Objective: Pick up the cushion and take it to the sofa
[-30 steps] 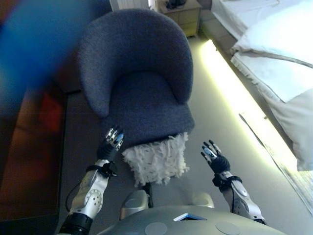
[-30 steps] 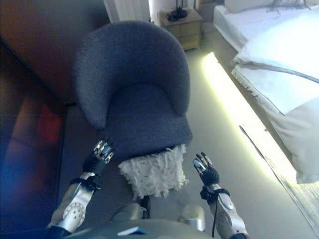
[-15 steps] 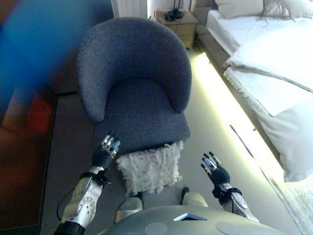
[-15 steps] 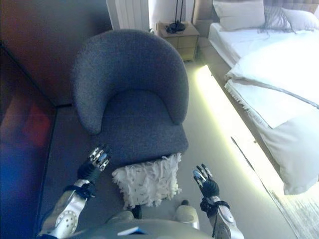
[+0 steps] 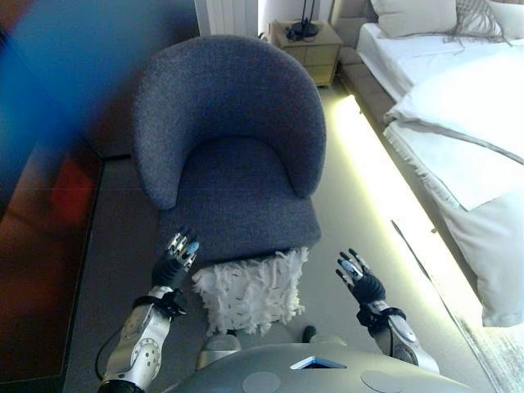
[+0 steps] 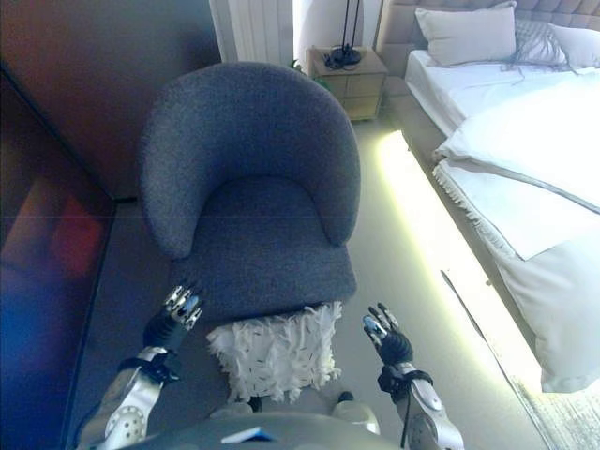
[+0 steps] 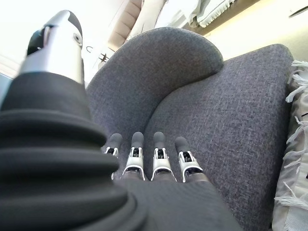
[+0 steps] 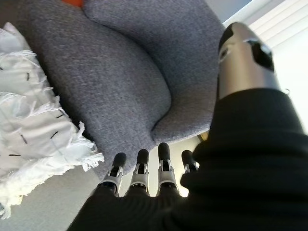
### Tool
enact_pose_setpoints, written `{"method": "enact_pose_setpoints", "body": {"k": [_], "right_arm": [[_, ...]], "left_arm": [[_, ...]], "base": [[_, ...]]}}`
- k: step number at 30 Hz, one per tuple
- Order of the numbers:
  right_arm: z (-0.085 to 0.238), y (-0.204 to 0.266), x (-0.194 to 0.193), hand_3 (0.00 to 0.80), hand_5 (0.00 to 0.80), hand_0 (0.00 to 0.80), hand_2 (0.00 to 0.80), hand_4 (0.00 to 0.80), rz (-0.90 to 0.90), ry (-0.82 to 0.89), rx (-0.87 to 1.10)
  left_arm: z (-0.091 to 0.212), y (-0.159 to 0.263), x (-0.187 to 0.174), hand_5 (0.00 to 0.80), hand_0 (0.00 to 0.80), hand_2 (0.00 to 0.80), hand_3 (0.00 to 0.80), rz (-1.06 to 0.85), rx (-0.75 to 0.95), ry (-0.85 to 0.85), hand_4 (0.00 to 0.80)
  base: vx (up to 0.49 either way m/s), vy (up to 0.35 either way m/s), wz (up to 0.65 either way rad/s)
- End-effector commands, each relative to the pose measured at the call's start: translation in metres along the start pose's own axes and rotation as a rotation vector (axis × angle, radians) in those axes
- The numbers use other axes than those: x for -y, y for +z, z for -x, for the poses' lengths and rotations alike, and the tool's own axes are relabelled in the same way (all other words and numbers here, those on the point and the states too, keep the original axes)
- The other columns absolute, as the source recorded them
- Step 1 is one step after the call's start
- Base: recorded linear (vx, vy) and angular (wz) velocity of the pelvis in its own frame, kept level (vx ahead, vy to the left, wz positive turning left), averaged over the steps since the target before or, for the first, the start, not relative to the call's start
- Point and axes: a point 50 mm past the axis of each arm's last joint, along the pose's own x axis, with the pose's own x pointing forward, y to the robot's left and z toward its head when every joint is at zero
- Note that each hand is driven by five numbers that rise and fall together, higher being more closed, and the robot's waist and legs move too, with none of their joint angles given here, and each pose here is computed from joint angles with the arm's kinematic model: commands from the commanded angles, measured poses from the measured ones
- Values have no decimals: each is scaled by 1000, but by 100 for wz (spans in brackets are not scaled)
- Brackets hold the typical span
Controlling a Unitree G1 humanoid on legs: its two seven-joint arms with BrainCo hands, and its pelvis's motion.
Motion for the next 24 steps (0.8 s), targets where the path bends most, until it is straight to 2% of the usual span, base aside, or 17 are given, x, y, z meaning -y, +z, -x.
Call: {"method": "enact_pose_setpoints", "body": {"k": [1,8,18,24], "right_arm": [[-5,22,-15,0,0,0,0,0,46,102,81],[-3,17,-12,0,0,0,0,0,29,84,80],[-7,18,-21,0,0,0,0,0,-12,45,138],[0,8,-17,0,0,0,0,0,-27,30,107]], "left_arm": [[-6,28,7,0,0,0,0,-29,118,-45,0],[-11,25,9,0,0,0,0,-24,122,-49,0],[-19,38,10,0,0,0,0,-89,129,-90,0],[-23,44,16,0,0,0,0,-84,134,-117,0]], "base": [[21,-22,3],[-12,76,16],[-53,190,10],[70,-30,27]]}}
